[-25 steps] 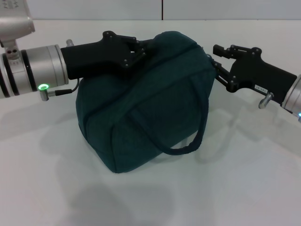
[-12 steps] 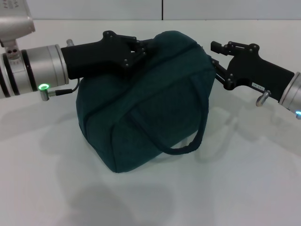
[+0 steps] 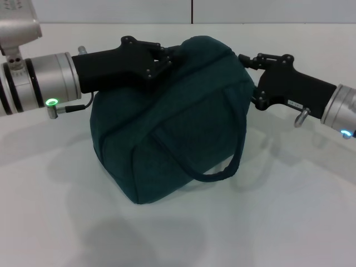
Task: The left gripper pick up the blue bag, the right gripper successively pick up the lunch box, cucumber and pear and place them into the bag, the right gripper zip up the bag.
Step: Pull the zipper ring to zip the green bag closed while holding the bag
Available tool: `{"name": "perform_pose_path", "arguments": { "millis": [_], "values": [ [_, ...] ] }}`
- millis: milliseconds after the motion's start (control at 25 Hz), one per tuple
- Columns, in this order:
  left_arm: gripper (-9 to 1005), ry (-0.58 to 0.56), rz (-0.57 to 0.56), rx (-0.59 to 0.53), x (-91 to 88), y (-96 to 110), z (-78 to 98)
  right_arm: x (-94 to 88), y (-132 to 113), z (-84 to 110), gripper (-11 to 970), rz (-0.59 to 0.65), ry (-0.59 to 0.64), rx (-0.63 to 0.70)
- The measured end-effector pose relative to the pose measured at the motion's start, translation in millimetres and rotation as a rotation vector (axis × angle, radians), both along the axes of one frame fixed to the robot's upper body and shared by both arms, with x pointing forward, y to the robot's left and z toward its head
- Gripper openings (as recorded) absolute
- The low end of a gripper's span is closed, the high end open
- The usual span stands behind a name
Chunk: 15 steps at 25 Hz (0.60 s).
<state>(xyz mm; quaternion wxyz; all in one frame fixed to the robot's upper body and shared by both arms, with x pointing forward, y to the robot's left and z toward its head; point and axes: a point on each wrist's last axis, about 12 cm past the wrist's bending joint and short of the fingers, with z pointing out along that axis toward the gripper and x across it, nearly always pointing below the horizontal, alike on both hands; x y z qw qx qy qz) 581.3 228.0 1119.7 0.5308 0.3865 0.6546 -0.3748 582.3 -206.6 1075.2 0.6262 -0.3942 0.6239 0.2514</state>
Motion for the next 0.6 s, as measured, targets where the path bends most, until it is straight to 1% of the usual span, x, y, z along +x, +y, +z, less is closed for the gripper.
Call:
{"name": "perform_pose_path", "arguments": {
  "millis": [240, 480, 600],
  "values": [
    [86, 0.0, 0.0, 0.002, 0.0, 0.2, 0.0, -2.8, 4.9, -1.2, 316, 0.028, 0.001, -0.007],
    [87, 0.0, 0.0, 0.002, 0.0, 0.5, 0.0, -4.5, 3.9, -1.8, 301, 0.028, -0.003, -0.007],
    [88, 0.0, 0.0, 0.002, 0.1, 0.6, 0.0, -5.0, 3.4, -2.1, 200, 0.027, -0.003, -0.007]
  ]
}}
